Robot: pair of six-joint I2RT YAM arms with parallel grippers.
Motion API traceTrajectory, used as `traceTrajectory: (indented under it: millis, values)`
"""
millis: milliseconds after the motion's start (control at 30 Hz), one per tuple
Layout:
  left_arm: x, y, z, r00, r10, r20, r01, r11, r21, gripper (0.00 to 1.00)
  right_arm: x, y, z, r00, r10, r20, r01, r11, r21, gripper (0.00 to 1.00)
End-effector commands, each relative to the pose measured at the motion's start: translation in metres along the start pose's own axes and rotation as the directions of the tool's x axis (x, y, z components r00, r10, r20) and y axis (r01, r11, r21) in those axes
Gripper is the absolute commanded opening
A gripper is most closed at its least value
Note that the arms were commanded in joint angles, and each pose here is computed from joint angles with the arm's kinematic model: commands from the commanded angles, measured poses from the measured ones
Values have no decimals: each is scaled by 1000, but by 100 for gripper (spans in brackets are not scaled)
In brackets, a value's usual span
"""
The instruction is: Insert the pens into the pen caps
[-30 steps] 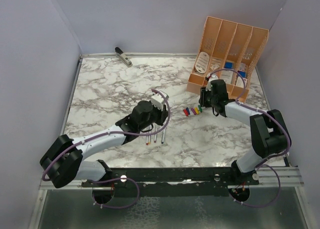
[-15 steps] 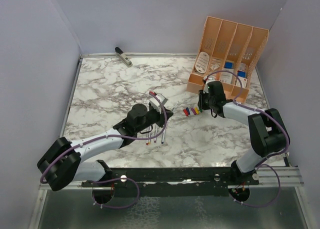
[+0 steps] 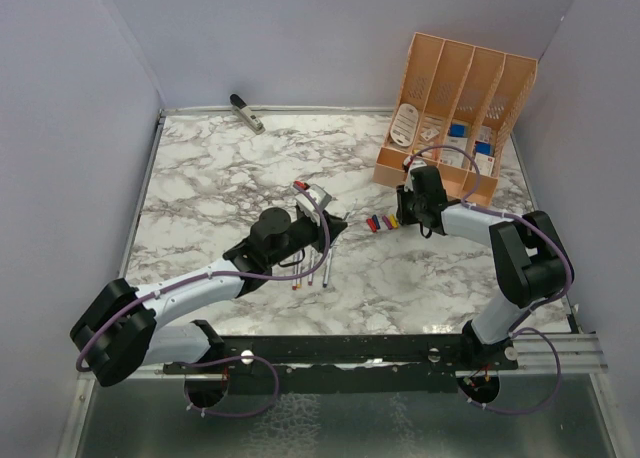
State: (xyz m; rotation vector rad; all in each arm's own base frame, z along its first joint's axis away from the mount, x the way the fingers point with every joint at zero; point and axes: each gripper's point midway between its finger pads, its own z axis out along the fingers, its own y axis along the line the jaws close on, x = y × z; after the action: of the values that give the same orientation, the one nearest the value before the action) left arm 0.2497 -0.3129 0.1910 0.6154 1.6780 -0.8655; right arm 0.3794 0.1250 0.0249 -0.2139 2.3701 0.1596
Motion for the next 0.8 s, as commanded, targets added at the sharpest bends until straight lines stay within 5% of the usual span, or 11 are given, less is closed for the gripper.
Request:
traceTrajectory:
  millis: [0, 133, 300, 433, 567, 767]
  values:
    - [-28, -7, -2, 997, -6, 80, 4, 1000, 28, 0, -6, -1, 1, 1000, -6, 0, 6, 1000, 21, 26]
    - [-33, -8, -2, 996, -12, 93, 9, 1000, 27, 0, 0, -2, 4, 999, -8, -33, 9, 999, 33, 24]
    - [-36, -8, -3, 994, -25, 102, 23, 1000, 21, 0, 13, -4, 11, 994, -14, -109, 19, 998, 53, 1]
    - [-39, -11, -2, 994, -25, 104, 22, 999, 37, 0, 18, -5, 13, 991, -9, -136, 19, 997, 71, 1]
    - [-45, -18, -1, 993, -25, 115, 17, 997, 72, 0, -14, 0, -4, 999, -9, -31, 11, 999, 51, 1]
    - [-63, -35, -2, 982, -59, 178, 30, 986, 163, 0, -102, 25, -63, 957, 19, 291, 7, 996, -89, 1]
